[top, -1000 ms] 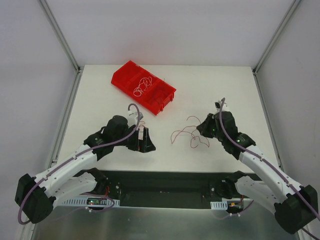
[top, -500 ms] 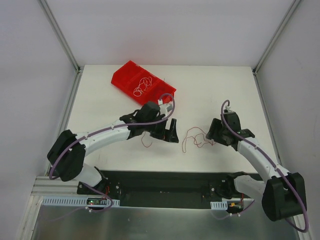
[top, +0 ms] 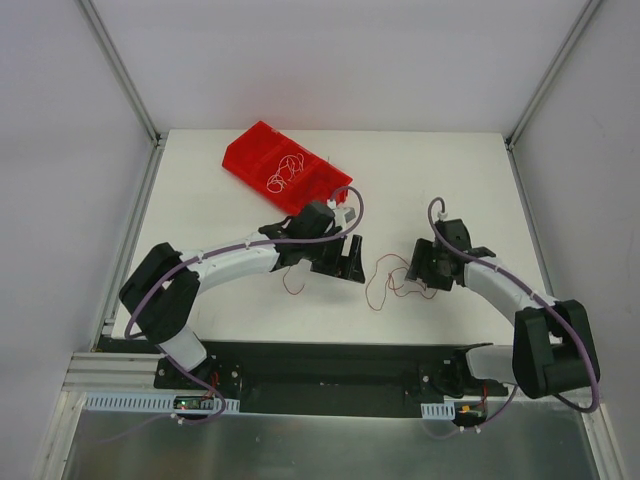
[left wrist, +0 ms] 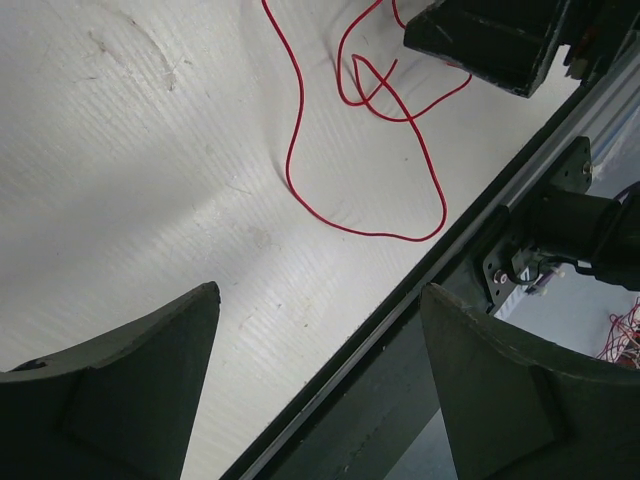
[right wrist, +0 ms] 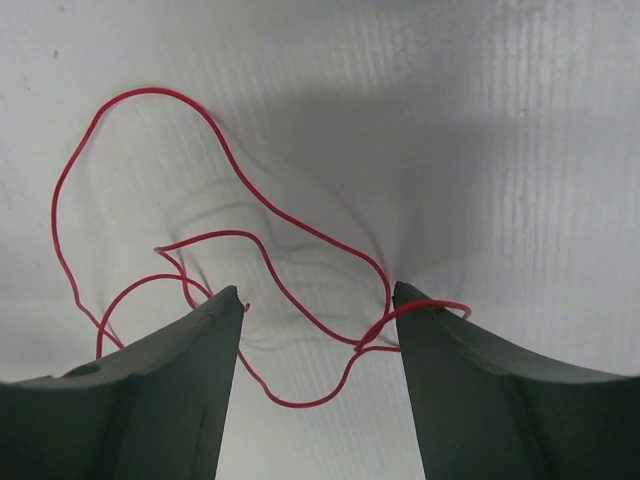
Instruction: Untangle the cables
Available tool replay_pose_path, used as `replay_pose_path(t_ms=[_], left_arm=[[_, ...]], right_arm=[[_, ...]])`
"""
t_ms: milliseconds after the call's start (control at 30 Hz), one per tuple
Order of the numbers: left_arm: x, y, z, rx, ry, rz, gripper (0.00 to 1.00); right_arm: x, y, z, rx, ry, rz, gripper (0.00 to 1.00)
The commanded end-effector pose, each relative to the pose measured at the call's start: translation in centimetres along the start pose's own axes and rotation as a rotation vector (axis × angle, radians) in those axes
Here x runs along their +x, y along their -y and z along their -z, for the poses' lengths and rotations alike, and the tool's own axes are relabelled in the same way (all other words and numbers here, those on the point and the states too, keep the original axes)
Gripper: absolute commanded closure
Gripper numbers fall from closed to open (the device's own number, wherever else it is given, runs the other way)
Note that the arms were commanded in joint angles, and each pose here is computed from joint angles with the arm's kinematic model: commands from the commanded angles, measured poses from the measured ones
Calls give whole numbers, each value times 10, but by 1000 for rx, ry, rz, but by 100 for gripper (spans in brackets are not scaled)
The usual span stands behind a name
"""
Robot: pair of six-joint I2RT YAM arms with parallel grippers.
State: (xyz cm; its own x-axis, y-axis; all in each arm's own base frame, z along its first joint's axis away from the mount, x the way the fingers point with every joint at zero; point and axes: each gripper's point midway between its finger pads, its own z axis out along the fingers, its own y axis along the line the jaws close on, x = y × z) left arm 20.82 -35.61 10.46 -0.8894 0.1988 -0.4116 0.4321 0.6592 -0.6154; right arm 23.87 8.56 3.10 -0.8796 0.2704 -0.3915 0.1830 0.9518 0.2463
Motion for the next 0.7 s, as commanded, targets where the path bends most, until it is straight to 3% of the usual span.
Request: replay_pose_path(t_ms=[0, 67, 200, 300, 500, 667], left_arm=[[-14, 14, -1, 43, 48, -5, 22], [-12, 8, -1, 21, 51, 0, 25], [-10, 4, 5, 2, 72, -6, 27], [-5, 1, 7, 0, 70, -17, 22], [5, -5, 7, -10, 62, 19, 7], [6, 1, -1, 10, 28, 113, 6]], right_arm=[[-13, -23, -7, -85, 2, 21, 42], [-5, -35, -8, -111, -29, 21, 55], [16, -66, -3, -206, -63, -18, 62], [29, -85, 6, -316, -81, -79, 62], [16, -91, 30, -368, -29, -26, 45], [0, -74, 46, -295, 43, 31, 28]])
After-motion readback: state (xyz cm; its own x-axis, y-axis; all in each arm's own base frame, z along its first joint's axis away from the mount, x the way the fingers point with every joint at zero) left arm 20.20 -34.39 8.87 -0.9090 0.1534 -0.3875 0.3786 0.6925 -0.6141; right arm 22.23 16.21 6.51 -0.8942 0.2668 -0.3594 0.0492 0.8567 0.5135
